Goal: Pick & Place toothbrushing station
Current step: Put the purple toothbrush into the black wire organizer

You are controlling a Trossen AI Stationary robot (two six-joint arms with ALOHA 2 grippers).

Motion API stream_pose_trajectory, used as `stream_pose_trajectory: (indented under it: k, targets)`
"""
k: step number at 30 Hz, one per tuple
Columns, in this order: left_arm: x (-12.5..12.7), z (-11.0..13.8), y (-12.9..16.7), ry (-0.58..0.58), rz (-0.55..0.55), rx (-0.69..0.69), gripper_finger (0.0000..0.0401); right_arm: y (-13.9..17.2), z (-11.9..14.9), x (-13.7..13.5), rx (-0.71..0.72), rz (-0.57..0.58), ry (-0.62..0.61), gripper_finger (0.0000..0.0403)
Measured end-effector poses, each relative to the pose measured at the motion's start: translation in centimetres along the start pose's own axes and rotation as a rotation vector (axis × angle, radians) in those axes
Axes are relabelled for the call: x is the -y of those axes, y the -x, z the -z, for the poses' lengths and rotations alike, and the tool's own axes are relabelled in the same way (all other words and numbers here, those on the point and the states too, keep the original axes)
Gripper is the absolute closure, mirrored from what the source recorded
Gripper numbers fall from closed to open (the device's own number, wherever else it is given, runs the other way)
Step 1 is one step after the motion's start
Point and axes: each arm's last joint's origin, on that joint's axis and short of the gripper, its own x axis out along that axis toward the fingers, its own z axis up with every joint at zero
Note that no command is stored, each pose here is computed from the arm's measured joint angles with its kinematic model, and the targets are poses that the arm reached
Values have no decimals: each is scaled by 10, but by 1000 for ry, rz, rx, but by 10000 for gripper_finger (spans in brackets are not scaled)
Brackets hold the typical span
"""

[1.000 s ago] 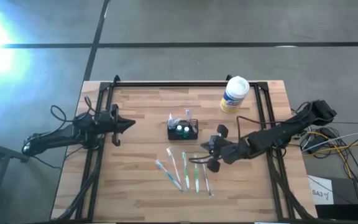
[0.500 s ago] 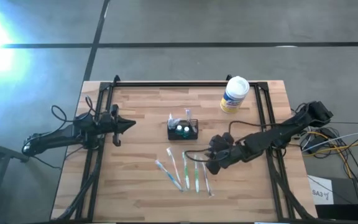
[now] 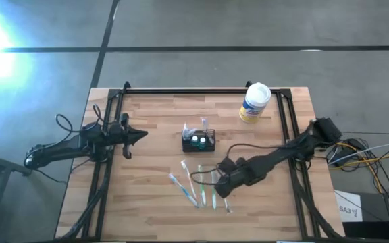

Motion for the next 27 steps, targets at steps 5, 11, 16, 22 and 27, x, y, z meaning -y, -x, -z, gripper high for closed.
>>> stream_pose_trajectory:
  k: [5, 11, 16, 22, 27]
  targets:
    - [0, 1, 0, 1, -1, -11, 383, -16, -4, -21, -44, 16, 75, 205]
    - [0, 2, 0, 13, 0, -23, 390, -19, -7, -32, -123, 208, 122, 219]
    - [0, 3, 0, 26, 0, -33, 394, -23, -7, -38, -166, 306, 163, 231]
    - [0, 4, 0, 30, 0, -45, 384, -25, -8, -41, -159, 283, 172, 239]
    - [0, 4, 0, 30, 0, -45, 381, -20, -9, -40, -152, 282, 132, 239]
